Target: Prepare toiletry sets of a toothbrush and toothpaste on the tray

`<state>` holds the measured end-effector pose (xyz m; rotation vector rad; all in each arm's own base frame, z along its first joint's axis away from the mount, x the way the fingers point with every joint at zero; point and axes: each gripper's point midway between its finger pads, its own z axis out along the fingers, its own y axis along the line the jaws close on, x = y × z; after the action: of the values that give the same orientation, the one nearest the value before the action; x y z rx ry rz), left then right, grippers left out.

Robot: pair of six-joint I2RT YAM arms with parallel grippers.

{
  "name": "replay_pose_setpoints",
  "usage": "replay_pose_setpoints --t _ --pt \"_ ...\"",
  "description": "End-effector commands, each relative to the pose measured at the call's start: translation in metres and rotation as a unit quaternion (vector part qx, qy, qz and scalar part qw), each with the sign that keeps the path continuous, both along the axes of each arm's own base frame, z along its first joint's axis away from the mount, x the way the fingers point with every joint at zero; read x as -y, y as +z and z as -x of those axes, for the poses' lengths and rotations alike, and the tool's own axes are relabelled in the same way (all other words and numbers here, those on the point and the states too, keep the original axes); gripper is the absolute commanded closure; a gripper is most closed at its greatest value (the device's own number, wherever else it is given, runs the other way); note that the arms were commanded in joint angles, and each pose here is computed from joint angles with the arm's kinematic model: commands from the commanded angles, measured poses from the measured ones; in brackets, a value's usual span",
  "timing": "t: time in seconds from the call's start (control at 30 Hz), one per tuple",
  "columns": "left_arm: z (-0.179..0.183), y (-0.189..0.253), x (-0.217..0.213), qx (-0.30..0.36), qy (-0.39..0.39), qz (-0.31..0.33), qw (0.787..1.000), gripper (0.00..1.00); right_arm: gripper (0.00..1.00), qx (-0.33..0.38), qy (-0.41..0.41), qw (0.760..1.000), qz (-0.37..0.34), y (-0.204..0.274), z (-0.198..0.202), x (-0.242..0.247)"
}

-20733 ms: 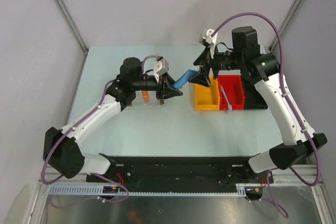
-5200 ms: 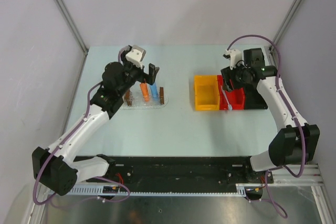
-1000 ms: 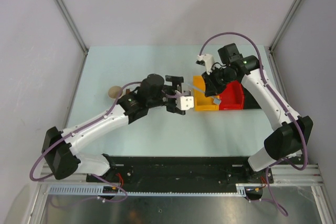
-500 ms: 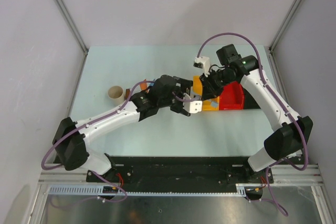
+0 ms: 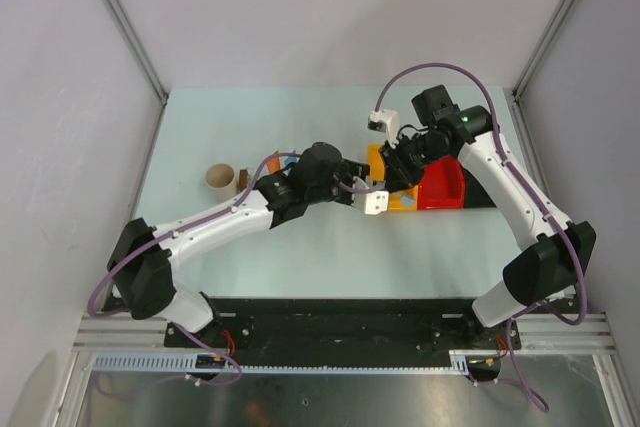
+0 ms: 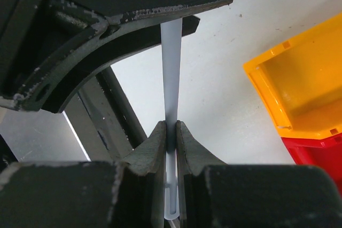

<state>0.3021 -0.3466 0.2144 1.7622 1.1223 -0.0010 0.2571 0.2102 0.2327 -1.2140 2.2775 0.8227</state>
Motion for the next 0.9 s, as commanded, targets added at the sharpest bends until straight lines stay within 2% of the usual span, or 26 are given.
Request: replay_pose_setpoints --t 0.0,0.2,0.23,0.27,0.3,0.37,0.47,0.57,0.6,0.67,0.7,0.77,0.87 --pt "-0.006 0.029 0.007 0.025 0.004 0.027 0.999 0.51 1.00 0.025 0.007 1.000 -0.016 0.020 0.006 -0.001" --pt "-0.008 0.027 0.005 0.028 0.012 0.021 0.999 0.67 1.00 0.024 0.001 1.000 -0.011 0.016 0.002 -0.001" --pt "-0.008 0.027 0.005 0.028 0.012 0.021 0.999 0.76 1.00 0.024 0.000 1.000 -0.011 0.016 0.002 -0.001" --pt "-0.008 0.025 0.005 0.027 0.011 0.020 0.999 0.80 1.00 0.023 0.001 1.000 -0.012 0.016 0.002 -0.002" --pt "-0.008 0.025 0.005 0.025 0.011 0.021 0.999 0.90 1.00 0.023 0.000 1.000 -0.012 0.016 0.001 -0.001" --pt "-0.008 0.024 0.005 0.020 0.014 0.023 0.999 1.00 1.00 0.023 0.001 1.000 -0.012 0.016 0.002 -0.002" --pt "-0.007 0.024 0.007 0.011 0.016 0.031 0.999 1.00 1.00 0.024 0.001 1.000 -0.012 0.016 0.002 -0.002" --pt "-0.007 0.023 0.007 0.003 0.022 0.035 0.999 1.00 0.88 0.029 -0.003 0.999 -0.013 0.019 0.001 -0.001" --pt "-0.007 0.022 0.007 0.001 0.024 0.036 0.999 1.00 0.80 0.031 -0.002 0.999 -0.015 0.021 0.001 -0.001" --pt "-0.006 0.020 0.007 -0.006 0.026 0.037 0.999 1.00 0.70 0.036 -0.008 0.999 -0.017 0.025 -0.001 0.001" --pt "-0.006 0.019 0.007 -0.008 0.028 0.038 0.999 1.00 0.58 0.040 -0.011 0.999 -0.020 0.027 -0.003 0.001" --pt "-0.005 0.019 0.006 -0.011 0.031 0.040 0.999 1.00 0.47 0.046 -0.018 0.999 -0.024 0.032 -0.007 0.004" --pt "-0.003 0.019 0.005 -0.017 0.034 0.046 0.998 1.00 0.39 0.058 -0.030 0.997 -0.029 0.040 -0.014 0.008"
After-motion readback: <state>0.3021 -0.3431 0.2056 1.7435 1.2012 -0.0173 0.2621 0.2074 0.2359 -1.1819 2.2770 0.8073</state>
